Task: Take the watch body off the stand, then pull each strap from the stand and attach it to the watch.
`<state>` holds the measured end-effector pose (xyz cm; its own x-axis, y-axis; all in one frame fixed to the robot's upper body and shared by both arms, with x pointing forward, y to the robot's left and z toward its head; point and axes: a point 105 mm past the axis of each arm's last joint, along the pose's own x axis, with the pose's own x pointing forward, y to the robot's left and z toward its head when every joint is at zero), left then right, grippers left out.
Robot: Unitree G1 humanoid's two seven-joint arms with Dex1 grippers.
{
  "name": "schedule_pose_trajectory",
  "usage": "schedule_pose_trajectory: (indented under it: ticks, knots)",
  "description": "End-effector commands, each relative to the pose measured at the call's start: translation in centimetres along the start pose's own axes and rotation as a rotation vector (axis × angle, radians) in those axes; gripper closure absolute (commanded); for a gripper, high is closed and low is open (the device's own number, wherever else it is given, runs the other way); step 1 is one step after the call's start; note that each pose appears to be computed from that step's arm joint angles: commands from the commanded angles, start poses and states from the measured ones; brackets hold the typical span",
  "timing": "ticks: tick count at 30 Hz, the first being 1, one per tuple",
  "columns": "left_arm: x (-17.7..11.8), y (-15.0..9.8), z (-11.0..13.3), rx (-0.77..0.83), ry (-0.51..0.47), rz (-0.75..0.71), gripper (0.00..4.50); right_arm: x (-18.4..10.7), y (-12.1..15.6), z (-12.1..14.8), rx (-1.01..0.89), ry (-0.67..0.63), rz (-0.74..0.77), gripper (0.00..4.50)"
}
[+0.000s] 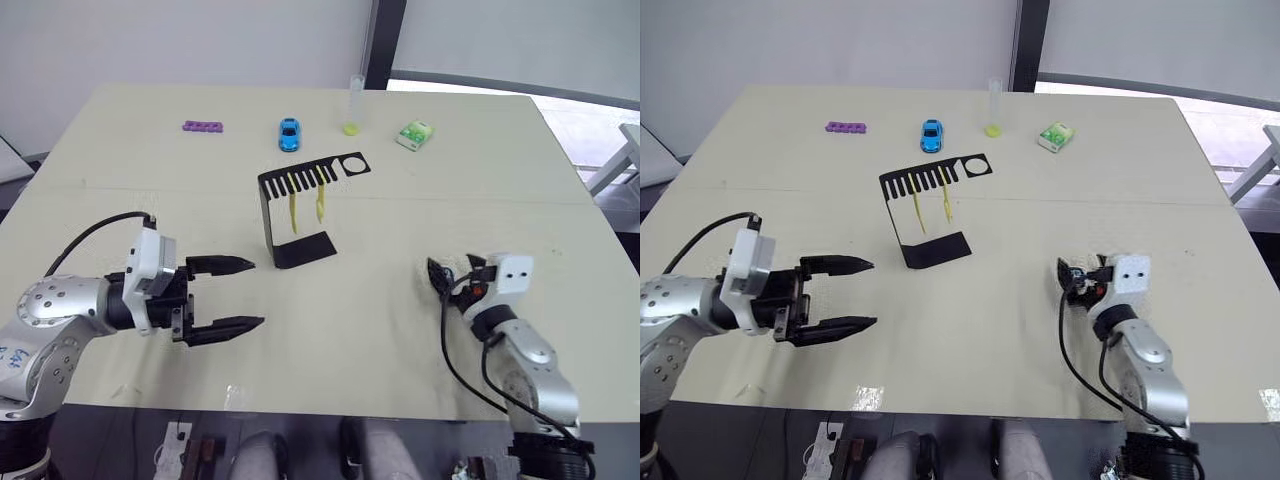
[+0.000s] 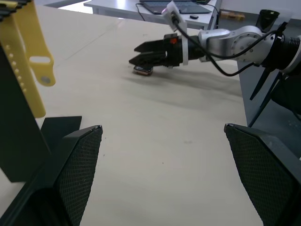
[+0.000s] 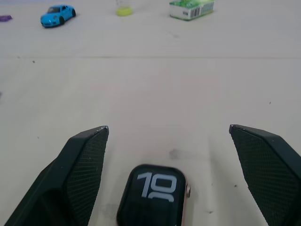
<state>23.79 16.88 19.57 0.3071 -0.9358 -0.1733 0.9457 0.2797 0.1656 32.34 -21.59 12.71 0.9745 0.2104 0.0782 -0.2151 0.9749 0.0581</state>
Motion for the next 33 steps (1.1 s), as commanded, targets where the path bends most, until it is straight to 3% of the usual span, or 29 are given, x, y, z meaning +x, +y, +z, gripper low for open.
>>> schedule_pose_trajectory:
  ticks: [1,8,11,13,19,26,30,33]
  knots:
    - [-1.7,0.5,0.3,0.058,0.01,0.087,0.0,-1.2,-0.1,4.3,-0.032,-0.088,0.135,0.02]
    - [-6.4,2.4,-2.2,0.068,0.055,0.368,0.0,-5.1,-4.4,7.5,-0.299,-0.016,0.271,0.02]
    - [-10.2,3.7,-3.5,0.107,0.098,0.563,0.0,-7.8,-7.3,6.5,-0.46,0.111,0.312,0.02]
    - [-12.9,4.0,-4.8,0.111,0.133,0.693,0.0,-9.9,-10.5,5.3,-0.526,0.235,0.283,0.02]
    - [-15.7,2.8,-6.6,0.106,0.197,0.801,0.0,-11.9,-14.9,5.4,-0.609,0.242,0.169,0.02]
    - [-14.2,2.1,-5.5,0.142,0.153,0.817,0.0,-11.5,-14.5,3.1,-0.557,0.216,0.237,0.02]
    - [-10.2,2.9,-3.5,0.088,-0.013,0.803,0.0,-8.9,-12.2,2.2,-0.48,0.162,0.341,0.02]
    - [-7.2,3.2,-3.4,0.009,-0.004,0.805,0.0,-6.8,-10.6,2.2,-0.47,0.117,0.379,0.02]
